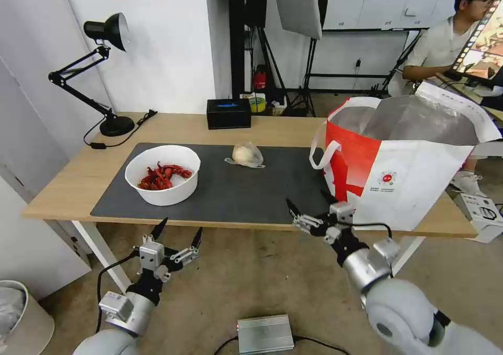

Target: Pick up the trash from the table and place it into the takeout bag.

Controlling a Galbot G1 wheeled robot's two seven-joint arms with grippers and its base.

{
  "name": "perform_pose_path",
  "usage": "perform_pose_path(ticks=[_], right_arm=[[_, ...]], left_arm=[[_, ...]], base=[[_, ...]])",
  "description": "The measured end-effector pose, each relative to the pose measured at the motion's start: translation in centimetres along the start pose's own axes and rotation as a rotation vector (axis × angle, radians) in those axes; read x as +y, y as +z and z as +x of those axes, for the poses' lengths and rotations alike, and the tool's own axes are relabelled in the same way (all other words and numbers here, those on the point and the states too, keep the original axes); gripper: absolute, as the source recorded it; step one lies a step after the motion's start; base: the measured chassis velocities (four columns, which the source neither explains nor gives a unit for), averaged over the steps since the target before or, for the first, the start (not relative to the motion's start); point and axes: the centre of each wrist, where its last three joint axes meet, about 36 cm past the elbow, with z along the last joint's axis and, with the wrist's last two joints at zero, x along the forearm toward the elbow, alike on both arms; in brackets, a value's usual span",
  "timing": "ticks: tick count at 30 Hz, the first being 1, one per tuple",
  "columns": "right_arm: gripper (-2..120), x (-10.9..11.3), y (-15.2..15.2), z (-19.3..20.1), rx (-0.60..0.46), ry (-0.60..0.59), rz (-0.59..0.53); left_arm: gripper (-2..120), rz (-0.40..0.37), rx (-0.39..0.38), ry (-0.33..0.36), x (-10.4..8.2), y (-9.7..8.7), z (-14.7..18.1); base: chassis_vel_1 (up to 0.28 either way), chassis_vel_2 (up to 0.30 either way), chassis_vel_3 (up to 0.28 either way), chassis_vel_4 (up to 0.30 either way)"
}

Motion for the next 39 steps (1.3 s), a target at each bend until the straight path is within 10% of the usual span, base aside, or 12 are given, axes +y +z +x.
perform_pose_path(ticks=[39], right_arm=[[100,3.3,-5.5,-23.7,0.260,0.088,-0.026]], left_arm=[[100,0.014,0.028,-0.048,0.6,0.8,0.5]], base=[[0.000,0.000,0.000,0.000]])
